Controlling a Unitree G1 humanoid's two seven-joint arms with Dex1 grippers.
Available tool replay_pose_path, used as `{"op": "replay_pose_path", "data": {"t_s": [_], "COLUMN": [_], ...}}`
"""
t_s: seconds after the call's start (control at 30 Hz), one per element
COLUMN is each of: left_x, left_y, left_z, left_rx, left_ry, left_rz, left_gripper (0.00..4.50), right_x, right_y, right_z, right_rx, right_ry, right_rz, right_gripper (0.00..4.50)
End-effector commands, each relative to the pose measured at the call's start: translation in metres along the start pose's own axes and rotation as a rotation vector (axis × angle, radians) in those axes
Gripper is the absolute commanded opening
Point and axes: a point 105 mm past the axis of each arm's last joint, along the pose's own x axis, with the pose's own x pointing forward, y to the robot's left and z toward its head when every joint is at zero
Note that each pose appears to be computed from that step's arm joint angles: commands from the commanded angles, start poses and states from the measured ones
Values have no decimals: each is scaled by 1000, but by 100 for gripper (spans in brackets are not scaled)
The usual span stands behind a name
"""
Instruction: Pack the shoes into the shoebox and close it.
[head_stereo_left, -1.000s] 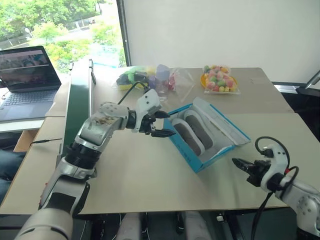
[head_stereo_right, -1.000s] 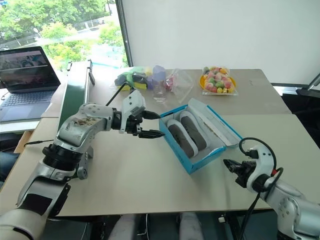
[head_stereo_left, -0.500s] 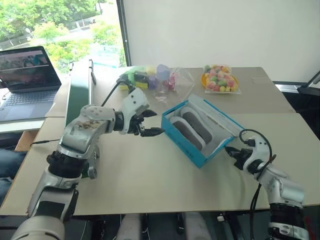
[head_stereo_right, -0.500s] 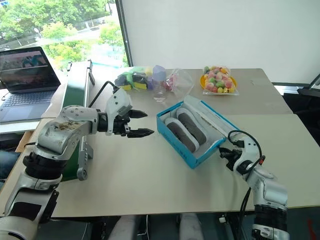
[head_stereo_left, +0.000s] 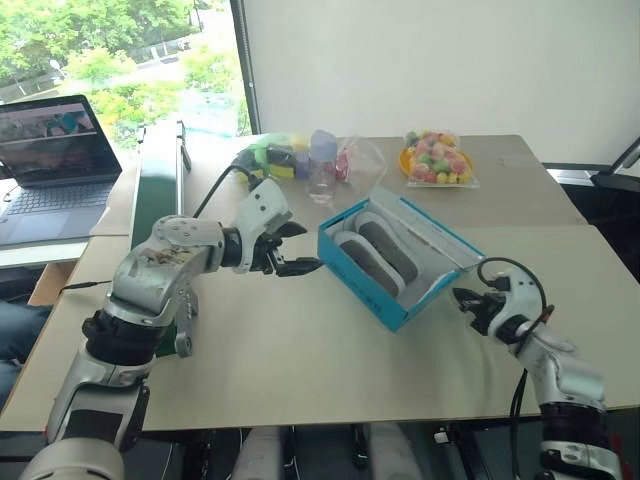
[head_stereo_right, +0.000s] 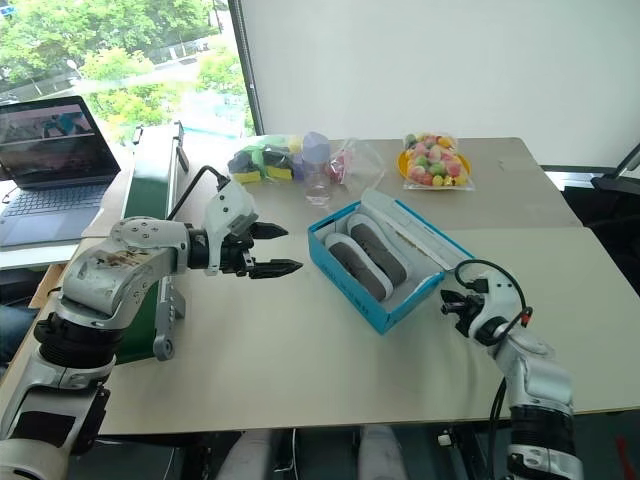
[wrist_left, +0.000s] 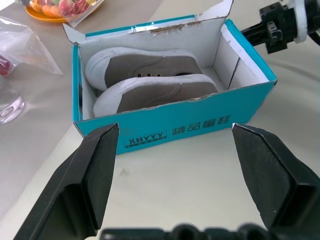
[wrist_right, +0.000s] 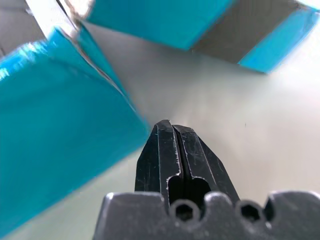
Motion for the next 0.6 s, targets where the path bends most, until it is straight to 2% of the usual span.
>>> {"op": "replay_pose_path", "data": {"t_s": [0.03, 0.33, 0.47, 0.6], "left_x": [-12, -18, -19, -17], "left_y": [5, 4, 5, 5], "left_z": [15, 16, 16, 17], "left_rx": [39, 33, 32, 32], "left_ry": [-34, -27, -25, -26], "left_rz": [44, 63, 71, 72], "left_gripper": [386, 386, 386, 386], "right_x": [12, 31, 31, 26], "right_y": [2, 2, 26, 67], "right_z": [5, 14, 10, -6], "right_rx": [-74, -168, -131, -2], "right_ry": [-42, -113, -106, -44], "right_rz": [-15, -50, 72, 247], "right_gripper": [2, 2, 2, 2]}}
